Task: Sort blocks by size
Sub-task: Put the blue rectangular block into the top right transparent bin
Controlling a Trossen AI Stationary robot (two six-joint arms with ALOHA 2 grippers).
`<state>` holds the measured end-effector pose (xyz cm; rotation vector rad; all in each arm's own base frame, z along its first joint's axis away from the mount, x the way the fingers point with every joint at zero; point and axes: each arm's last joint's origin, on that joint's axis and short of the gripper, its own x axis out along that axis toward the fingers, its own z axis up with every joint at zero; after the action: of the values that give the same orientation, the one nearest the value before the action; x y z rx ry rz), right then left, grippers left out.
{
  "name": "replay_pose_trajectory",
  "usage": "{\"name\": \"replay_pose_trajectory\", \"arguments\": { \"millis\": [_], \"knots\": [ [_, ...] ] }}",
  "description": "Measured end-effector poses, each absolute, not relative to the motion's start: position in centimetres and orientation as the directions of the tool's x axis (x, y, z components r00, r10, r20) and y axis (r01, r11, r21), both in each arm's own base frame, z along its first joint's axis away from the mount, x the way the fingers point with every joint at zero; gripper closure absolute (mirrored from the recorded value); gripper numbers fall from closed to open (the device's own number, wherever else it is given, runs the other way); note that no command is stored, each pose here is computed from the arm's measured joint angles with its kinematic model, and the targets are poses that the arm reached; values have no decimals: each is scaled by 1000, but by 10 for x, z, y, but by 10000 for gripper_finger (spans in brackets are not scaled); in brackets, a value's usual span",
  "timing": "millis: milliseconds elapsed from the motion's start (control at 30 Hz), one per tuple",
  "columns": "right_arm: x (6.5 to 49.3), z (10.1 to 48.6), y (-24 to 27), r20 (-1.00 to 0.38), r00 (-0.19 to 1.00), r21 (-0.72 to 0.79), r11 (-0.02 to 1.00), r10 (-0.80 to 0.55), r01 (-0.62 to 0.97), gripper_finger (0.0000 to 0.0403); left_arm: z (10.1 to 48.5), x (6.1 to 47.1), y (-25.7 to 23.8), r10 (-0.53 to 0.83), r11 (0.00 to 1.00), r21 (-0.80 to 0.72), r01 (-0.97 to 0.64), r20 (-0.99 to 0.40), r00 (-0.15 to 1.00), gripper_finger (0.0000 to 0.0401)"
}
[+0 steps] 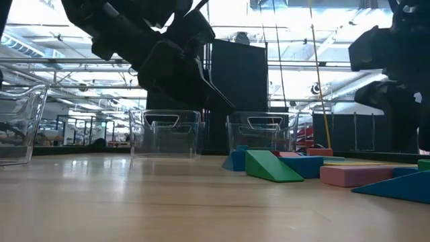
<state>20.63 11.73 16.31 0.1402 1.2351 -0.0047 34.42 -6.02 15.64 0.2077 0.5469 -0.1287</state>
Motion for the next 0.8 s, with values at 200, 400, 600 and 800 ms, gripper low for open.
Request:
{"name": "replay_pose_trajectory", "arguments": {
  "millis": [200,400,600,800],
  "knots": [
    [203,163,123,-941,328,97,995,82,28,234,157,343,-67,-55,985,111,132,-525,850,228],
    [197,163,133,-940,327,102,995,99,-8,234,157,343,-69,-15,985,137,100,-520,854,228],
    [191,159,149,-936,328,131,991,125,-4,234,157,343,-67,-7,980,165,108,-519,855,228],
    [197,147,157,-930,353,89,995,98,-41,234,157,344,-63,1,976,185,111,-519,855,228]
  ]
}}
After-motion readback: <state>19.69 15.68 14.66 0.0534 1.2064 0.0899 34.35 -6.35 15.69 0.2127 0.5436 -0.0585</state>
